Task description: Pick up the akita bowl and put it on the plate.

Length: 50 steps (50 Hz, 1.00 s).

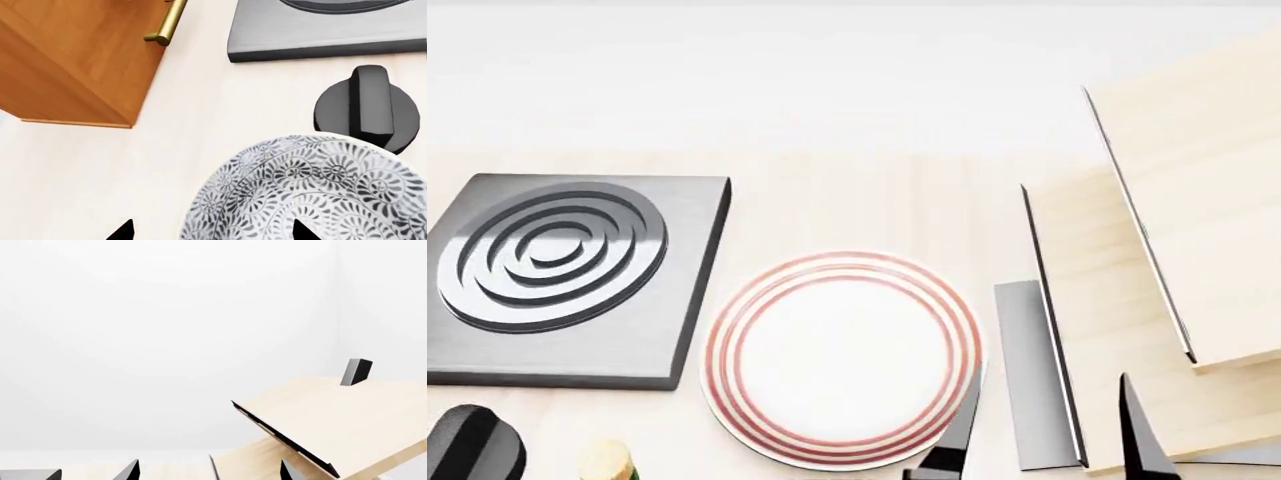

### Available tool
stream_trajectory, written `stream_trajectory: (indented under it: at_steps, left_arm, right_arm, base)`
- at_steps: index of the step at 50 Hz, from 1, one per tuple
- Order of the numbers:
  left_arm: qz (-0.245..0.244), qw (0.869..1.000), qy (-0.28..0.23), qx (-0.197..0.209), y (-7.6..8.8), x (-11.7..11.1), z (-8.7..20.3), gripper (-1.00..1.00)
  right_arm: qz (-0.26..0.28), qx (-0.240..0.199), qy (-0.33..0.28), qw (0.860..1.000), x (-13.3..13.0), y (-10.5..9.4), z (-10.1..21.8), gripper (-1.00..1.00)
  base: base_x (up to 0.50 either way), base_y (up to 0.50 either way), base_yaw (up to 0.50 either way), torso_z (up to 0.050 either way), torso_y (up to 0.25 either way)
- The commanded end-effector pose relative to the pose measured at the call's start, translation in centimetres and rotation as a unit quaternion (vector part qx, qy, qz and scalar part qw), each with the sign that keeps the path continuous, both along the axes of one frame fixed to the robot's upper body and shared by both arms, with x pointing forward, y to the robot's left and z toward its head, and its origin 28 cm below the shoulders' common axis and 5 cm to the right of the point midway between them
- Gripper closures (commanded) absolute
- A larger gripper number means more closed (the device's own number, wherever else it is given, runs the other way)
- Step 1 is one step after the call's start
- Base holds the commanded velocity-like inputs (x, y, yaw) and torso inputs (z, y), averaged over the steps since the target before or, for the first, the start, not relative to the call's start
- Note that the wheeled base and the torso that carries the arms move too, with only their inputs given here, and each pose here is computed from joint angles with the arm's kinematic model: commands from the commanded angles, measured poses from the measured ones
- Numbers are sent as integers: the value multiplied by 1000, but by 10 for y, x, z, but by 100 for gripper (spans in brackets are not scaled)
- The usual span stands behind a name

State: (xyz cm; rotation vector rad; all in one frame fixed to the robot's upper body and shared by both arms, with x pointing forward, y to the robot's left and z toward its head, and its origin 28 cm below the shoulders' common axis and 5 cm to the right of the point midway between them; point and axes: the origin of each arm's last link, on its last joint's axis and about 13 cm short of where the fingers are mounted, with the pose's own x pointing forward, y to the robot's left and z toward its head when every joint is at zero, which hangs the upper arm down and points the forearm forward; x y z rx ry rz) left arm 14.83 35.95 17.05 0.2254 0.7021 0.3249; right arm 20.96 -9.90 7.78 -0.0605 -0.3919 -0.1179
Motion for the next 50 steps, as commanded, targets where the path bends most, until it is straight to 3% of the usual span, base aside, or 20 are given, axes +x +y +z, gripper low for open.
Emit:
stream_trajectory:
  at_steps: [1,50]
  left_arm:
    - [9,1000,20,-16,3,-5,-2,-100]
    - [43,991,123,-29,10,-11,-35,-100]
  right_arm:
    - [-1,1,2,1000,2,0,0,-100]
    - [-4,1,6,1000,3,0,-2,-100]
  base:
    - [0,0,0,0,0]
    - [0,0,0,0,0]
